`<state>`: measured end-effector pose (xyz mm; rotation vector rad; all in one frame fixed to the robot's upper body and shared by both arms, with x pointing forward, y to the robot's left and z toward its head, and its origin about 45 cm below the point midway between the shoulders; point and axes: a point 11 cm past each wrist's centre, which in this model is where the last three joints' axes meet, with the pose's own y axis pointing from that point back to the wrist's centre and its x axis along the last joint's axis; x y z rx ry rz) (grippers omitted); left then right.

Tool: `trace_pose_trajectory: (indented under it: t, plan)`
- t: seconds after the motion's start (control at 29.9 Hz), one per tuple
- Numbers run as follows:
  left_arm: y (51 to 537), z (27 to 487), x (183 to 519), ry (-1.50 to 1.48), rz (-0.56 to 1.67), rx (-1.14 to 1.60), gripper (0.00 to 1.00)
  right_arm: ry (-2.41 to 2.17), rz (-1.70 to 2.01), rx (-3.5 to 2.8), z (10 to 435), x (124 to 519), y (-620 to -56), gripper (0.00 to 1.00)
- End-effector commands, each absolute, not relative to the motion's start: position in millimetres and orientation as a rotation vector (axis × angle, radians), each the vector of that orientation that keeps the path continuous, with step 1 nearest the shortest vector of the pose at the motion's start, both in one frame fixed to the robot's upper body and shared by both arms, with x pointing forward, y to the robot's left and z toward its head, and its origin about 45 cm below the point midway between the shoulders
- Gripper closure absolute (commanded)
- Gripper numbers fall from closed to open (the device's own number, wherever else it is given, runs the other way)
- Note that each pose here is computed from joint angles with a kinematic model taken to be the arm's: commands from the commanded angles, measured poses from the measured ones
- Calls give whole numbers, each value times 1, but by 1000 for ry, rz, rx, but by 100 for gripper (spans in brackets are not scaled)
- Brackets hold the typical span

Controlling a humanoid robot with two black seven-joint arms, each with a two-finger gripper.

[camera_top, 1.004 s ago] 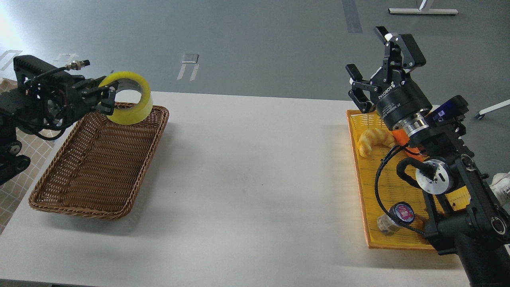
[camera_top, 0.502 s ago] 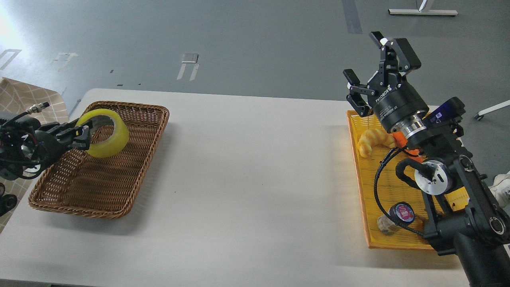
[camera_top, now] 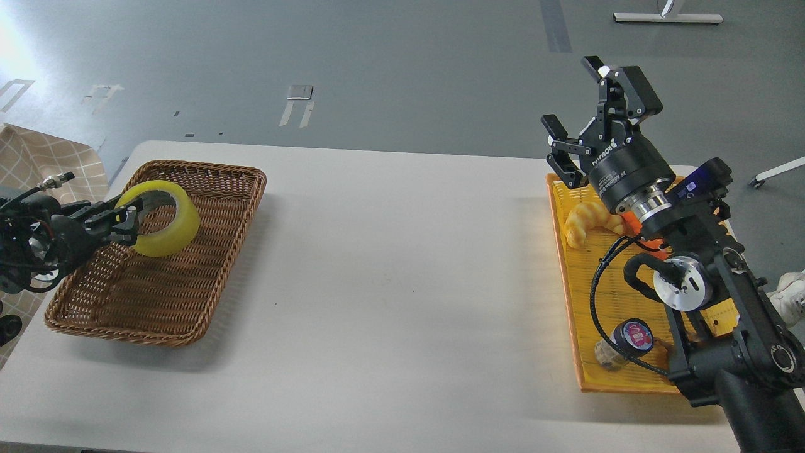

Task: Place and transfer tape with both arms
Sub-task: 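Lower the tape roll into the basket and open the left gripper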

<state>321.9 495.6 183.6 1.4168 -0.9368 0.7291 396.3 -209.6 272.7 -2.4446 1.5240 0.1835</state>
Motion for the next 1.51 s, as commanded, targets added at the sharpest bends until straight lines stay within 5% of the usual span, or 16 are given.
trace_pose_trajectory:
  t: [0.0,0.47,0.74,1.0,1.14,1.47]
  plan:
    - [501,180,320,-925,733,1434,91,1526,181,-2443,273,397,-210,0]
    - [495,168,316,-908,704,1419,82,1531,191,-2446,270,395,-211,0]
    - [489,164,316,-907,696,1395,45,1538,202,-2446,266,394,-212,0]
    - [498,165,320,-900,726,1417,32,1538,204,-2444,266,394,-212,0]
    - [485,178,338,-938,797,1347,7,1539,207,-2446,265,394,-212,0]
    - [448,218,381,-744,1149,908,2,1545,216,-2448,261,392,-213,0]
